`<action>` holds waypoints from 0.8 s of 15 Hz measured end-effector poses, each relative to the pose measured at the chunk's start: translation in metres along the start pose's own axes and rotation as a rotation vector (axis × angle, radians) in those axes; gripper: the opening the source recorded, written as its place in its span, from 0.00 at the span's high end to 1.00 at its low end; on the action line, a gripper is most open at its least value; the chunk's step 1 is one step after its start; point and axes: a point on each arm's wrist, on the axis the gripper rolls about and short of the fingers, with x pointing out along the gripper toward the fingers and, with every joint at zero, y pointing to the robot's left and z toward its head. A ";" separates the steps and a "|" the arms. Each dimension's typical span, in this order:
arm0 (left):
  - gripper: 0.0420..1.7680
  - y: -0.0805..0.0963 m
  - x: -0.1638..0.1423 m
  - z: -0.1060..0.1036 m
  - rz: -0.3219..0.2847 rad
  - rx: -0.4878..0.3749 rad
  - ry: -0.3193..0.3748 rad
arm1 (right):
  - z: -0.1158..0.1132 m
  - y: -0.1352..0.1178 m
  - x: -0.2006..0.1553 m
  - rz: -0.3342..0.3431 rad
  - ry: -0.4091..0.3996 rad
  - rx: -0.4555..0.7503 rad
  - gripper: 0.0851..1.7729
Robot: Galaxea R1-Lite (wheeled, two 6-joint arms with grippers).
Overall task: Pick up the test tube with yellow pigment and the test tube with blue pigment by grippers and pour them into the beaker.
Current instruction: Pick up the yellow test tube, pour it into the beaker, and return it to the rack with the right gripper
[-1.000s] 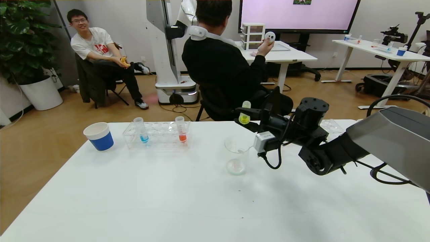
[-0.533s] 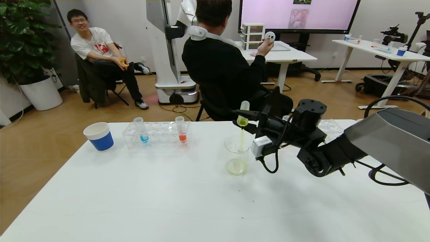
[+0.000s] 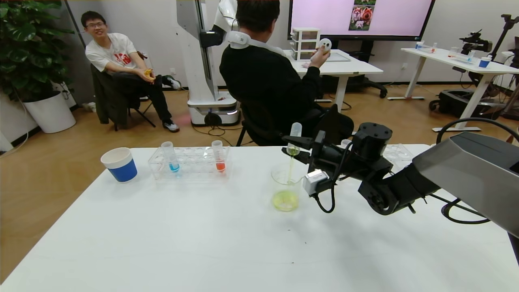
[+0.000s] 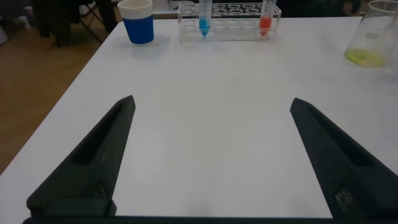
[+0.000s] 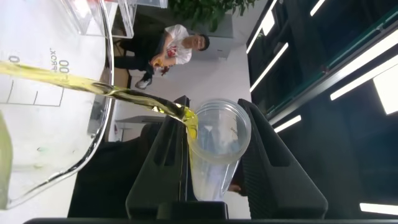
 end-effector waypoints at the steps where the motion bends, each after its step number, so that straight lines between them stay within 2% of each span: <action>1: 0.02 0.000 0.000 0.000 0.000 0.000 0.000 | -0.001 0.000 0.000 -0.001 0.000 -0.015 0.74; 8: 0.02 0.000 0.000 0.000 0.000 0.000 0.000 | 0.002 0.003 0.001 -0.018 -0.012 -0.139 0.74; 10: 0.02 0.000 0.000 0.000 0.000 0.000 0.000 | 0.005 0.006 0.002 -0.015 -0.019 -0.130 0.74; 12: 0.02 0.000 0.000 0.000 0.000 0.000 0.000 | 0.014 0.009 0.004 -0.001 -0.040 -0.054 0.74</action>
